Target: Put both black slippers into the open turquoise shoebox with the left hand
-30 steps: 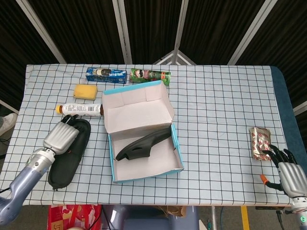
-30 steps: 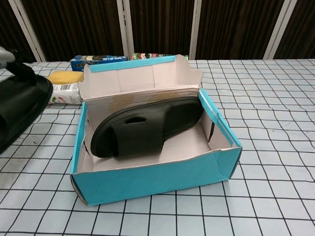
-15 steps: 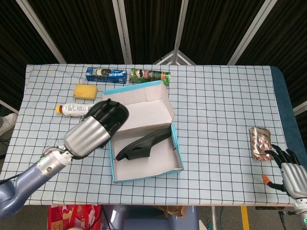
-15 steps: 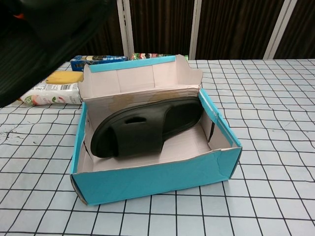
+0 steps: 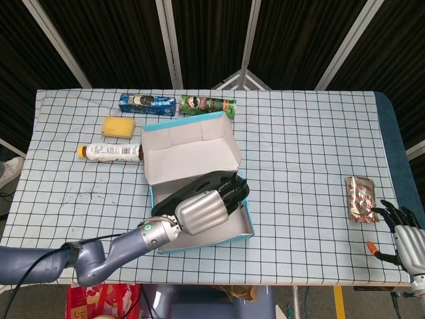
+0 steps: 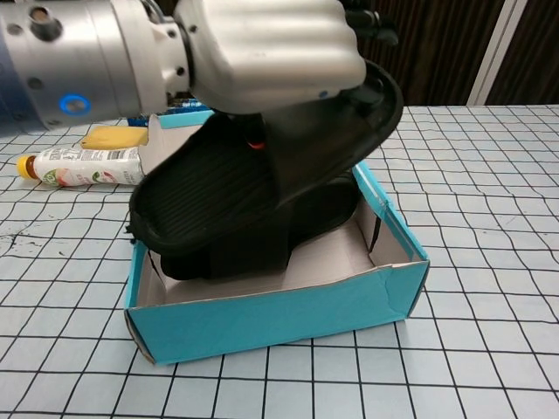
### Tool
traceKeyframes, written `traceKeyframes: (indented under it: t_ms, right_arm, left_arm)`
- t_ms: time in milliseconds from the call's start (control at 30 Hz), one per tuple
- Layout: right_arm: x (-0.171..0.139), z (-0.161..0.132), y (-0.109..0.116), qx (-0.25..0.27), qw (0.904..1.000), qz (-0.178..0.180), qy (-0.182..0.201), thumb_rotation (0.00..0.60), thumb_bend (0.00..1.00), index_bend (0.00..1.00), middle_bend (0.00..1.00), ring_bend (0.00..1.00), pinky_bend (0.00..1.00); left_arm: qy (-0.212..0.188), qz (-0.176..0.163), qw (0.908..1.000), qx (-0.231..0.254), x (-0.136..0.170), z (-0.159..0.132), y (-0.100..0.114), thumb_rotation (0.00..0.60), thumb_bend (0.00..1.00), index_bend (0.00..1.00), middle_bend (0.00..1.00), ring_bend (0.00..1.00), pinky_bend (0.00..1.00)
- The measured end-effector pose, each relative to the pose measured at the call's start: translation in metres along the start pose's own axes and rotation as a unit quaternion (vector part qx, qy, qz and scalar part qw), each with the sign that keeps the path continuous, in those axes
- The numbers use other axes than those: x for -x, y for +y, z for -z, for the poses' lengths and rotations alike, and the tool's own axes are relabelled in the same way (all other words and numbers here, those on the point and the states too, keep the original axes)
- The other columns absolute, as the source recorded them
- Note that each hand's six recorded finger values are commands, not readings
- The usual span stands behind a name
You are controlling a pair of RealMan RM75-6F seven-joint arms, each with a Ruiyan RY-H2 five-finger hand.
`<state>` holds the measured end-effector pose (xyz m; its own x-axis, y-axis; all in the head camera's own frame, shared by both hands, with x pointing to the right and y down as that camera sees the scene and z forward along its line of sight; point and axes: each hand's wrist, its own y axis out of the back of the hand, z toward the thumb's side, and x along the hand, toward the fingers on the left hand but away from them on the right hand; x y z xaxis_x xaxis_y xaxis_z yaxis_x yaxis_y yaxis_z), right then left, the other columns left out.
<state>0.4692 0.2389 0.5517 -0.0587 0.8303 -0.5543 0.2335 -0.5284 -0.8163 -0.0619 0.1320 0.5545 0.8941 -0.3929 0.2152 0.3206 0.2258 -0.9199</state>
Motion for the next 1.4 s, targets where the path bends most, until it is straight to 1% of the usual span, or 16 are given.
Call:
traceKeyframes:
  t_ms: [133,367,600,833,1100,1400]
  right_arm:
    - [-0.001,0.0,0.001,0.001,1.0,0.002,0.002,0.6,0.31,0.21,0.11,0.16,0.04]
    - [-0.001,0.0,0.001,0.001,1.0,0.002,0.002,0.6,0.31,0.21,0.11,0.16,0.04]
    - [-0.002,0.001,0.002,0.002,1.0,0.004,0.001,0.6,0.31,0.21,0.11,0.16,0.04]
    - [-0.001,0.0,0.001,0.0,1.0,0.003,0.002,0.6,0.31,0.21,0.11,0.16,0.04]
    - [0.0,0.0,0.0,-0.001,1.0,0.001,0.0,0.6,0.31,0.21,0.11,0.16,0.04]
    - [0.001,0.001,-0.001,-0.004,1.0,-0.002,-0.002,0.6,0.31,0.21,0.11,0.16,0.04]
  left_arm:
    - [-0.001,0.011,0.9999,0.005,-0.012,-0.015,-0.006,0.6,0.44,0.54,0.51,0.08,0.15]
    - [-0.009,0.021,0.9996,0.017,-0.019,-0.035,-0.016,0.6,0.44,0.54,0.52,0.08,0.15]
    - [-0.027,0.036,0.9972,0.059,-0.015,-0.053,-0.025,0.6,0.44,0.53,0.51,0.08,0.15]
    - [-0.044,0.067,0.9923,0.094,-0.007,-0.069,-0.043,0.6,0.44,0.52,0.5,0.08,0.15]
    - [-0.051,0.096,0.9869,0.119,-0.003,-0.081,-0.067,0.6,0.44,0.51,0.47,0.08,0.14]
    - [-0.059,0.119,0.9814,0.139,0.0,-0.093,-0.087,0.6,0.44,0.5,0.44,0.08,0.14]
